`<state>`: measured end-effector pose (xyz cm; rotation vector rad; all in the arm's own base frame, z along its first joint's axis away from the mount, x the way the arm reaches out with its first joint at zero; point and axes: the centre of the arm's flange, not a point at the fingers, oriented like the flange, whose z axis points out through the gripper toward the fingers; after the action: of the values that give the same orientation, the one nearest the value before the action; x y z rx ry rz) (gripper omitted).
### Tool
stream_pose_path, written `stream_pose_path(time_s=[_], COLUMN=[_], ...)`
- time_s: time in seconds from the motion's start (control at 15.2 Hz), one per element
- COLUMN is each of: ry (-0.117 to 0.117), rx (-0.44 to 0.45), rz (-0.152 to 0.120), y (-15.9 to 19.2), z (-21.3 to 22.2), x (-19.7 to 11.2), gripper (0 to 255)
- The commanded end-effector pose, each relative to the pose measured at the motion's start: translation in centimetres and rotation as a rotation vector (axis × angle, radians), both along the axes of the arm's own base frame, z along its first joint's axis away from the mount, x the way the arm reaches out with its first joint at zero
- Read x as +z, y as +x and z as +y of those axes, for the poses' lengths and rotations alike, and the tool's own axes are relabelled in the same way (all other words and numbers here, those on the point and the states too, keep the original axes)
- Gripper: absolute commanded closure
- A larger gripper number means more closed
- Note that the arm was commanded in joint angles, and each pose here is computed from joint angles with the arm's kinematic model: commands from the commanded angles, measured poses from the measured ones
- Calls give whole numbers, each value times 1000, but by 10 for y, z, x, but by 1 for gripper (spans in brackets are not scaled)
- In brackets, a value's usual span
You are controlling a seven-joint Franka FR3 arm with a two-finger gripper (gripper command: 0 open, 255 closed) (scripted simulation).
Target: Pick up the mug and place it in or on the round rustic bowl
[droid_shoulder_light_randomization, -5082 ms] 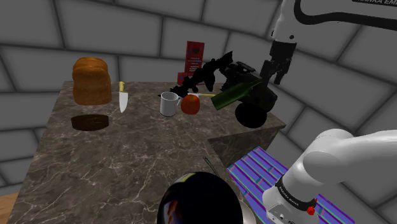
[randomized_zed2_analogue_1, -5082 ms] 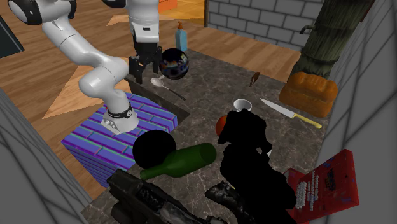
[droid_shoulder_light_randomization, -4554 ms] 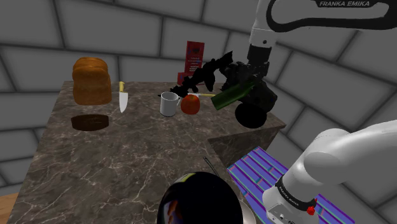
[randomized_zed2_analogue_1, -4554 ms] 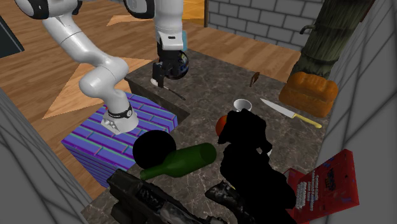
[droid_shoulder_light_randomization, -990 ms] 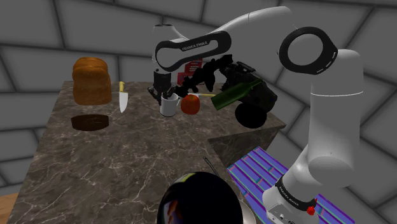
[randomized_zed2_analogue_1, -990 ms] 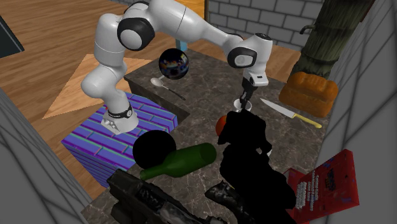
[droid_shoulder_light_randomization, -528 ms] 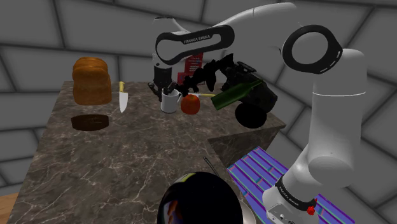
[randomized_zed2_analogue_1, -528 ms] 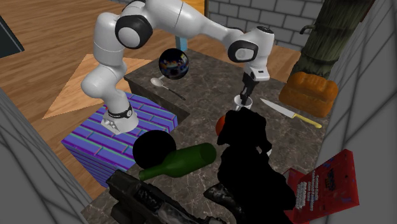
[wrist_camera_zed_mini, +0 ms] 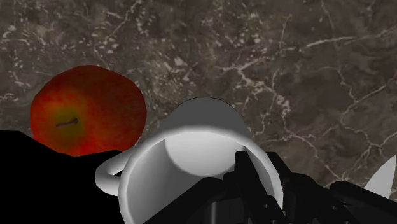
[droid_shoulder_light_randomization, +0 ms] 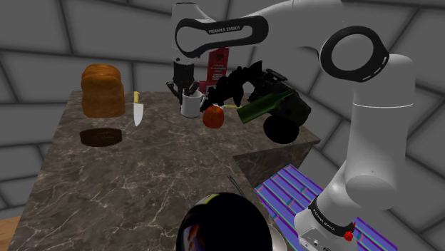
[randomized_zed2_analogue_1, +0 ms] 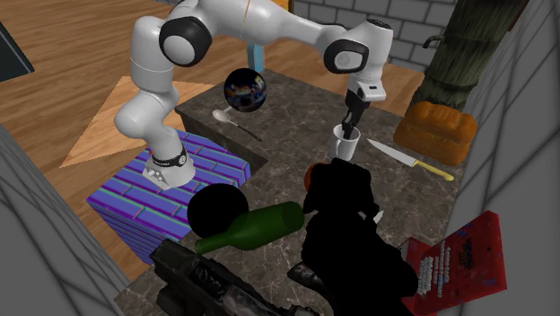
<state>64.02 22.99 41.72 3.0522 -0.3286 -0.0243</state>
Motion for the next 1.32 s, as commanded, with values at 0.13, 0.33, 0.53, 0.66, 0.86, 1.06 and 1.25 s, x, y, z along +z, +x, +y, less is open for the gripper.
stream_pose_path(time_s=[0.13,0.33,0.53,0.66,0.86,1.06,1.25], ry=[0,0,0,0,0,0,0], rx=[0,0,0,0,0,0,0], rz=[0,0,0,0,0,0,0], y=[-1,-1,-1,-1,-1,-1,-9], z=[0,0,0,0,0,0,-11], x=[21,37,53,63,79,95,103], gripper=[255,255,255,255,255,255,255])
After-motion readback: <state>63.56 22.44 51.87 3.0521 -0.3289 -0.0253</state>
